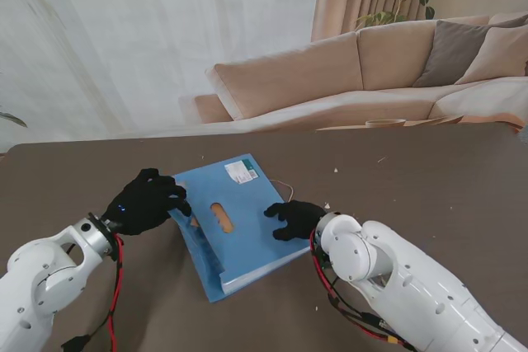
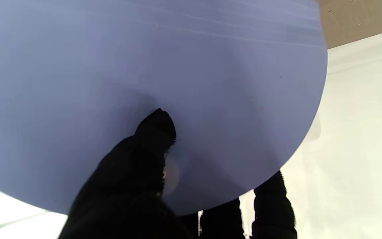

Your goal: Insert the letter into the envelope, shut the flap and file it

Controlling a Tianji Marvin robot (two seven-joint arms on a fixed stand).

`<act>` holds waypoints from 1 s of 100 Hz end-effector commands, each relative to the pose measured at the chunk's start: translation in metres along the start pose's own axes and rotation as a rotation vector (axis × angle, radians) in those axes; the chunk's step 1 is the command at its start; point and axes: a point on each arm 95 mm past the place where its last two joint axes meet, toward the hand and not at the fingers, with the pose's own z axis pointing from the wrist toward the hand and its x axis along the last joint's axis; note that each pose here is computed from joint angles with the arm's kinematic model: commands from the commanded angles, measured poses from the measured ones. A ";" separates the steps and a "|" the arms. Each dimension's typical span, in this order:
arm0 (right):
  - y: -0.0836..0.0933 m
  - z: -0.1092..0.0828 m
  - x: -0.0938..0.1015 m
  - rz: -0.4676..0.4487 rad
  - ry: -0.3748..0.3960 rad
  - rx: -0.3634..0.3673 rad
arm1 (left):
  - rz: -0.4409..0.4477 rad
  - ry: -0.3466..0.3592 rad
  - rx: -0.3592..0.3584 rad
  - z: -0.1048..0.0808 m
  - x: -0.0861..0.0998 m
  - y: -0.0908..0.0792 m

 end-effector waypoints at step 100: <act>-0.030 -0.017 0.047 0.056 0.125 -0.024 | -0.039 -0.284 -0.247 0.043 0.062 0.031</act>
